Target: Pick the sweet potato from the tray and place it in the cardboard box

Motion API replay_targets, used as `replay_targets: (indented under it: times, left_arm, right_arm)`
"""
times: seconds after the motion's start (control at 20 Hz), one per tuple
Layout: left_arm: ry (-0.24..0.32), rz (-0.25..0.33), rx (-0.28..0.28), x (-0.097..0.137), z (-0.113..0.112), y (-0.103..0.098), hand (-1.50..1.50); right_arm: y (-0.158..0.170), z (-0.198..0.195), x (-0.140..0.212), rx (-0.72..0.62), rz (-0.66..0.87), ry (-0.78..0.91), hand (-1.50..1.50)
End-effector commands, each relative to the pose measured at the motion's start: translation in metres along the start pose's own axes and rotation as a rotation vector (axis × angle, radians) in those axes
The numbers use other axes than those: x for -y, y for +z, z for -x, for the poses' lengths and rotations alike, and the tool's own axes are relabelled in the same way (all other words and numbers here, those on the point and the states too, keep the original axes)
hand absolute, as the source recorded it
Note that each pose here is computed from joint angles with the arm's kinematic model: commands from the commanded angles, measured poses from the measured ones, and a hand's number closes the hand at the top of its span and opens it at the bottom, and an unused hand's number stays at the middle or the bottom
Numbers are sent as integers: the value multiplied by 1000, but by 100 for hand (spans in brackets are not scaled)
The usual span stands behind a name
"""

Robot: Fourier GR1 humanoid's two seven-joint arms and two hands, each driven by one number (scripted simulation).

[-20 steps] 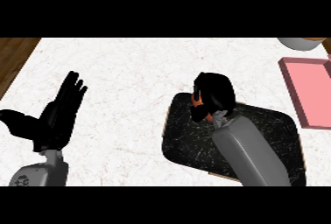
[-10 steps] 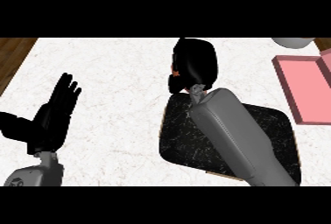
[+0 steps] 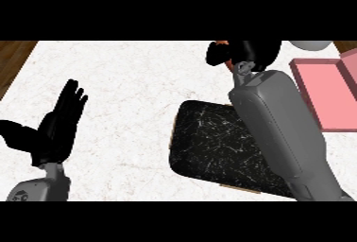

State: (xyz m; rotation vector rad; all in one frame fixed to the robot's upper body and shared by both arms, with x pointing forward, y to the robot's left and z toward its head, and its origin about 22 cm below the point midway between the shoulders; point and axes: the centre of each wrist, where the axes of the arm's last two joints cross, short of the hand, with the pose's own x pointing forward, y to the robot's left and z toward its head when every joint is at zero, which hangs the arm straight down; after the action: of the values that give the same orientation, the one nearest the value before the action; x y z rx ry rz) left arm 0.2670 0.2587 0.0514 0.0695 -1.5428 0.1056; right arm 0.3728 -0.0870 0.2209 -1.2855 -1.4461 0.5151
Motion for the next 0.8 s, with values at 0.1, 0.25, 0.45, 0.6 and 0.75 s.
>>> replay_targets:
  times: [0.1, 0.25, 0.45, 0.6, 0.75]
  left_arm:
    - [-5, 11, 10, 8, 7, 5, 0]
    - [3, 3, -6, -15, -11, 15, 0]
    - [-5, -5, 8, -11, -2, 2, 0]
    - [2, -5, 3, -13, -3, 7, 0]
    - [-6, -4, 9, 0, -17, 8, 0]
  right_arm:
    - [-30, 36, 36, -112, 46, 6, 150]
    - [-43, 79, 30, -171, 50, 32, 150]
    - [-69, 115, 34, -190, 84, 70, 150]
    - [-70, 139, 23, -211, 126, 190, 150]
    - [-93, 173, 40, -226, 122, 189, 150]
